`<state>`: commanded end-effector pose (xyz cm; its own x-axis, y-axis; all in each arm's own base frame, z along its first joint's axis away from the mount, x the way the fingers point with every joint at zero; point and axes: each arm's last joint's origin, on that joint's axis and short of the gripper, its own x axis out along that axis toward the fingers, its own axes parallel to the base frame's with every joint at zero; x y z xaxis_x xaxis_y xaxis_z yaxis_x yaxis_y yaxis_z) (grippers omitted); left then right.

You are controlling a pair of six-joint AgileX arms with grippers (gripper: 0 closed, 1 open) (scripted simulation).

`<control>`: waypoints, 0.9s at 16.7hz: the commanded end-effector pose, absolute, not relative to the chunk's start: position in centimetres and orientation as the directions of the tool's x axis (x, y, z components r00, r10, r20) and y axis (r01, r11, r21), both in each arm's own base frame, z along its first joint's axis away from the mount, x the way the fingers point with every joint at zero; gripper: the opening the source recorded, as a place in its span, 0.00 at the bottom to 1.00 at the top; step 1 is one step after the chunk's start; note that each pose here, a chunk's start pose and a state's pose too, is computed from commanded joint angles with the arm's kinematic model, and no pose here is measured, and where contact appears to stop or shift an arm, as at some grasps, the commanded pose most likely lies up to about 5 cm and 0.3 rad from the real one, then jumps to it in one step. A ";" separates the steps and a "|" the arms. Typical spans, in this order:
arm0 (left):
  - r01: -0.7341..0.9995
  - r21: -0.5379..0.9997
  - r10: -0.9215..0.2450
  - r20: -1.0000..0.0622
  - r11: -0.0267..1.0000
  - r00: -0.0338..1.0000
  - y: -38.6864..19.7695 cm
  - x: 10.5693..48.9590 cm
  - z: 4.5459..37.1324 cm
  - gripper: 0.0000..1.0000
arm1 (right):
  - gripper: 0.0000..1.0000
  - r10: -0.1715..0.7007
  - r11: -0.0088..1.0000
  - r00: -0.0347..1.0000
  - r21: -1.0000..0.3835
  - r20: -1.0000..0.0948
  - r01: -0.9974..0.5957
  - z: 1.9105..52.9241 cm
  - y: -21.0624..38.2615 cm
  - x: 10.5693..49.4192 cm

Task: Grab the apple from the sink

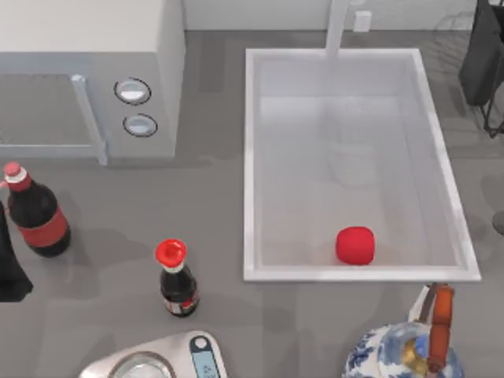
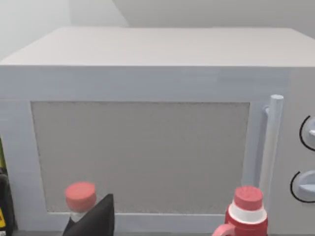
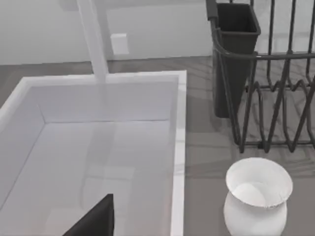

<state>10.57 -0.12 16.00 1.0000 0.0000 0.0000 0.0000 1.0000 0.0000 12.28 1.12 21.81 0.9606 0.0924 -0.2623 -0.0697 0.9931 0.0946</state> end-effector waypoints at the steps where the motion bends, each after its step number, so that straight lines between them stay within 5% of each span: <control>1: 0.000 0.000 0.000 0.000 1.000 1.000 -0.1 10.6 16.0 1.00 | 1.00 0.110 0.991 0.939 0.113 -0.325 -0.077 22.9 1.5 13.1; 9: 0.000 0.000 0.000 0.000 1.000 1.000 -0.1 10.6 16.0 1.00 | 1.00 0.170 0.984 0.543 0.174 -0.822 -0.045 26.2 8.2 25.6; 15: 0.000 0.000 0.000 0.000 1.000 1.000 -0.1 10.6 16.0 1.00 | 1.00 0.076 0.997 0.168 0.077 -0.983 0.002 20.3 15.6 33.8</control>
<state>10.57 -0.12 16.00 1.0000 0.0000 0.0000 0.0000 1.0000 0.0000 33.80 15.63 20.32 0.1677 0.0755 -0.9829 0.0022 0.9970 0.0770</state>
